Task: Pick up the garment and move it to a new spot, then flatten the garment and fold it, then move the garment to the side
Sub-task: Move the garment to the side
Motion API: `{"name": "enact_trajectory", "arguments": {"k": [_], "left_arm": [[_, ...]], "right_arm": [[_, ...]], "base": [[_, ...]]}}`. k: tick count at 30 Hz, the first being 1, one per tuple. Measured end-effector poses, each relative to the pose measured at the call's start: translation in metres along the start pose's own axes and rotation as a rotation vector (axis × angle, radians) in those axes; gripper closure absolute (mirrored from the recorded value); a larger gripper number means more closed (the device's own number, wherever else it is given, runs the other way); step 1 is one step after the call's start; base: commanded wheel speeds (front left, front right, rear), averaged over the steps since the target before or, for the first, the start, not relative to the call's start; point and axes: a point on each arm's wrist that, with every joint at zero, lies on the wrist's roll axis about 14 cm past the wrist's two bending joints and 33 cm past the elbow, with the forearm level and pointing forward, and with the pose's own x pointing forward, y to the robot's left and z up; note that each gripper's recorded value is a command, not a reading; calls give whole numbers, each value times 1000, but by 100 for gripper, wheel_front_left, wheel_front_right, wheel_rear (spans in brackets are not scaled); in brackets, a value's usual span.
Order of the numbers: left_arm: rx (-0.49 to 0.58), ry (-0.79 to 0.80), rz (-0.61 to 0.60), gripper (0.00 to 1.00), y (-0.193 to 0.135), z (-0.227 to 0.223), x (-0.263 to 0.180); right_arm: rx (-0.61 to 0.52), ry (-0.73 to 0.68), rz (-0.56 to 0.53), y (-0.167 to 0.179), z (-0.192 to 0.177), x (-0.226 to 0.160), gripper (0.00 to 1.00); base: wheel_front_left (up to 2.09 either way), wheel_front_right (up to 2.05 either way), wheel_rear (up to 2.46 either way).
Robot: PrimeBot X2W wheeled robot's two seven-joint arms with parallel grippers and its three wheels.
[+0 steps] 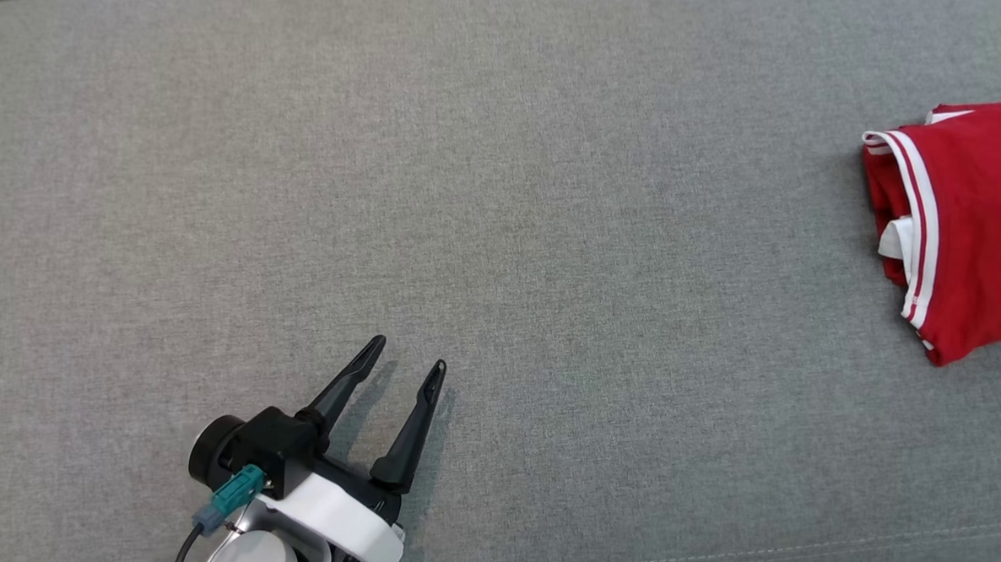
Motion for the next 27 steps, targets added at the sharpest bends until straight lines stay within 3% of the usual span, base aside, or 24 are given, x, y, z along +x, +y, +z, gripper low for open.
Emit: {"name": "enact_trajectory", "arguments": {"k": [5,17,27], "left_arm": [[14,-47,10,0,-2,17,-4],[28,-135,94,0,5,46,-27],[54,-180,188,0,20,58,-51]], "right_arm": [[-6,-132,121,36,16,-20,0],[46,-200,315,121,-30,-114,0],[67,-224,361,137,-35,-150,0]], "base": [[0,0,0],[0,0,0],[0,0,0]]}}
